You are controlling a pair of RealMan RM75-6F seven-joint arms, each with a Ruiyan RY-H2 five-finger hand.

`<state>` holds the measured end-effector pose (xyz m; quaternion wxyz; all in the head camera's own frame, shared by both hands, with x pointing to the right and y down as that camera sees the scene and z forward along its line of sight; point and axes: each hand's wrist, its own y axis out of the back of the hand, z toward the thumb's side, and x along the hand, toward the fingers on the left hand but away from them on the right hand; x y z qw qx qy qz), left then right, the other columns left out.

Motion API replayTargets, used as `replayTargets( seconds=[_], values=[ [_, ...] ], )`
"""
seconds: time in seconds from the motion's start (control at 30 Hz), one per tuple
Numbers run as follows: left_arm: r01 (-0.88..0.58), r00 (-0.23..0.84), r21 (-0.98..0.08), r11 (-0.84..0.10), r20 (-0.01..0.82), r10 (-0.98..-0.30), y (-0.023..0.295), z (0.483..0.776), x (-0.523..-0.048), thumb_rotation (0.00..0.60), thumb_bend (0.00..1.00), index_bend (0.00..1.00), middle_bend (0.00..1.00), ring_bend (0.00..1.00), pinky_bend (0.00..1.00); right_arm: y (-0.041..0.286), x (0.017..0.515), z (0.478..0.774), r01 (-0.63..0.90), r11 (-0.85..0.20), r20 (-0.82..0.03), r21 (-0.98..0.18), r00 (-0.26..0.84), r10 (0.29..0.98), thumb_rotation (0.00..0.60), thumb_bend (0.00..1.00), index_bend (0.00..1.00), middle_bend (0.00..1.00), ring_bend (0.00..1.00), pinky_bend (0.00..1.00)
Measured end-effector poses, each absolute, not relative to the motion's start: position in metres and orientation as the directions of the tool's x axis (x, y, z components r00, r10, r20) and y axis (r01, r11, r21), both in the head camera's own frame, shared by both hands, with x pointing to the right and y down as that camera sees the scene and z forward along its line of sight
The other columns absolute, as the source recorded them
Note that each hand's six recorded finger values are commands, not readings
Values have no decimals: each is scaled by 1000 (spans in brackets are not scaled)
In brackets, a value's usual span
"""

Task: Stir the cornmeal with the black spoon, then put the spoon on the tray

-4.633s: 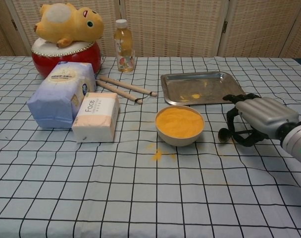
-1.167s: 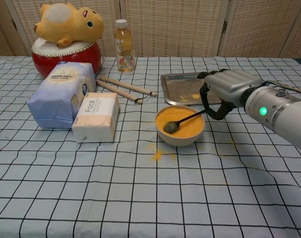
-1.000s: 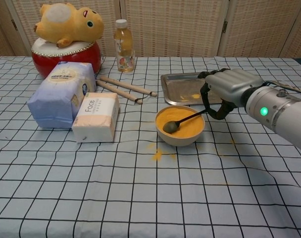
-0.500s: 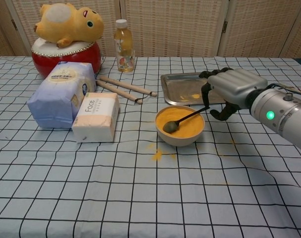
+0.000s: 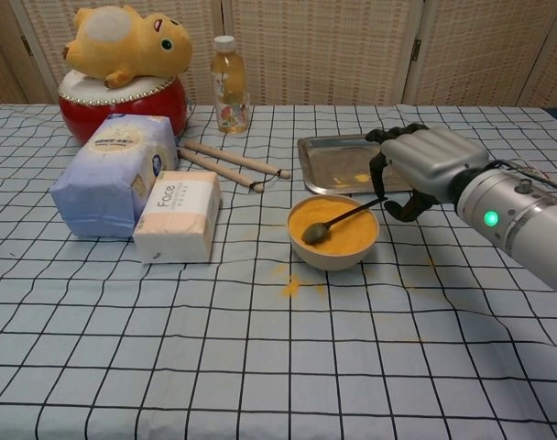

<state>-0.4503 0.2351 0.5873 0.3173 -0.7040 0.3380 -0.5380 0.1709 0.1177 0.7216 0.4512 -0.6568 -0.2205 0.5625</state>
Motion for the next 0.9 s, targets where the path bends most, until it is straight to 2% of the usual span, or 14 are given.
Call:
replayTargets(
  seconds=[0.33,0.9],
  values=[
    [-133,193,-808,-574,547,-815,235,588,-451,600,417,0,5,0,59,119,169,726,-215,-491,-535,-844,269,801,600,374,497,0,0,0],
    [-133,200,-806,-577,549,-812,235,589,-451,600,417,0,6,0,60,118,166,729,-212,-488,-530,-847,266,805,600,373,569,0,0,0]
  ],
)
